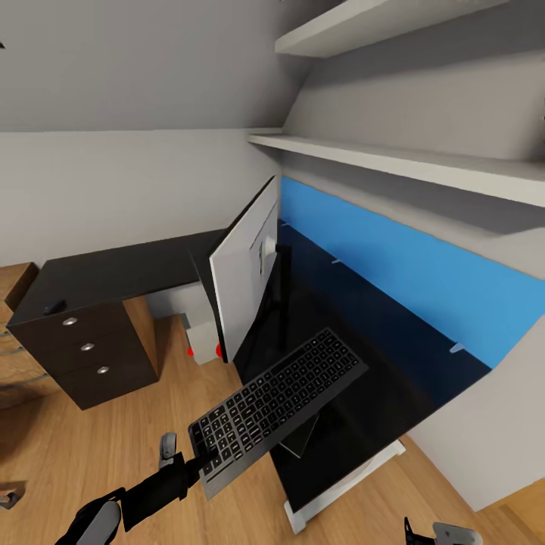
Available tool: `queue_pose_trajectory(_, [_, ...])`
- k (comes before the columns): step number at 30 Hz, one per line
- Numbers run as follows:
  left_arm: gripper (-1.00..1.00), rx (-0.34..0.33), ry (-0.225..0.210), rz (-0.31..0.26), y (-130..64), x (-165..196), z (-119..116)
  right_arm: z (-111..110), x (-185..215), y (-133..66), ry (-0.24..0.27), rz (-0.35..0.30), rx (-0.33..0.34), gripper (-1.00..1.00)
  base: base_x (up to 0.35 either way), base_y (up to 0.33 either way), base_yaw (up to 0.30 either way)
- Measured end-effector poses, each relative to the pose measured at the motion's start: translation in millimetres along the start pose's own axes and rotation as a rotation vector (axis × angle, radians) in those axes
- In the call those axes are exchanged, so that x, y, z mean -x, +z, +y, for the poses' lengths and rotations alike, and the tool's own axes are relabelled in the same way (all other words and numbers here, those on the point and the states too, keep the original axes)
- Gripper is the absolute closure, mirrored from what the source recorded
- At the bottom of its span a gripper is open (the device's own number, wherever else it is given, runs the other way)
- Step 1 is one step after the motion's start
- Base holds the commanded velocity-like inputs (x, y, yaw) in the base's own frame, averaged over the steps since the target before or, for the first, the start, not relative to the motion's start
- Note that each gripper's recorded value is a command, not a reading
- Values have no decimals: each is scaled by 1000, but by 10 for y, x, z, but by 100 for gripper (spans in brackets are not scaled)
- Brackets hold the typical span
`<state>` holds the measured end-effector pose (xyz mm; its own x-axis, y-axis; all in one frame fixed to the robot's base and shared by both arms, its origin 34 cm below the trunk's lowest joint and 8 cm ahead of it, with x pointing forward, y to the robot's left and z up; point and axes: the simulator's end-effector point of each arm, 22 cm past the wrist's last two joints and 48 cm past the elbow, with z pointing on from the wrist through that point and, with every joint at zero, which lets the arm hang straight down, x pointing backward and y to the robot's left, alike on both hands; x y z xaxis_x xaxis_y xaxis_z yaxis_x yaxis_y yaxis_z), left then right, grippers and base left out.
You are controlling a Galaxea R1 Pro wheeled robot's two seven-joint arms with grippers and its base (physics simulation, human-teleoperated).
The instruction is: In the bedroom, organize the workspace by keeping the computer under the desk, ensuring the monitor is on the desk, placing the keyboard on the desk next to the monitor, placing the mouse on the desk next to the keyboard, moving the folder from the swivel chair onto the desk next to the mouse, stacking the notebook on top of the folder with the pen on top of the notebook, and positioning the swivel chair next to the desk.
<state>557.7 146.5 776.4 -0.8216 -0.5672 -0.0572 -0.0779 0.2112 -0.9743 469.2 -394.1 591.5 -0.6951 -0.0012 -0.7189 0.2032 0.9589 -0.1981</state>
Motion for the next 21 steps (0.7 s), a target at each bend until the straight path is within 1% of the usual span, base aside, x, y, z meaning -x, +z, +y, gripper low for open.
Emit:
queue_pose_trajectory(11, [100,0,-4,4,-38,-16,-142,2,83,-113,2,3,5,-100,0,0,0])
queue_pose_trajectory(21, [100,2,-2,3,-43,-11,-135,0,88,-112,2,2,6,-100,0,0,0])
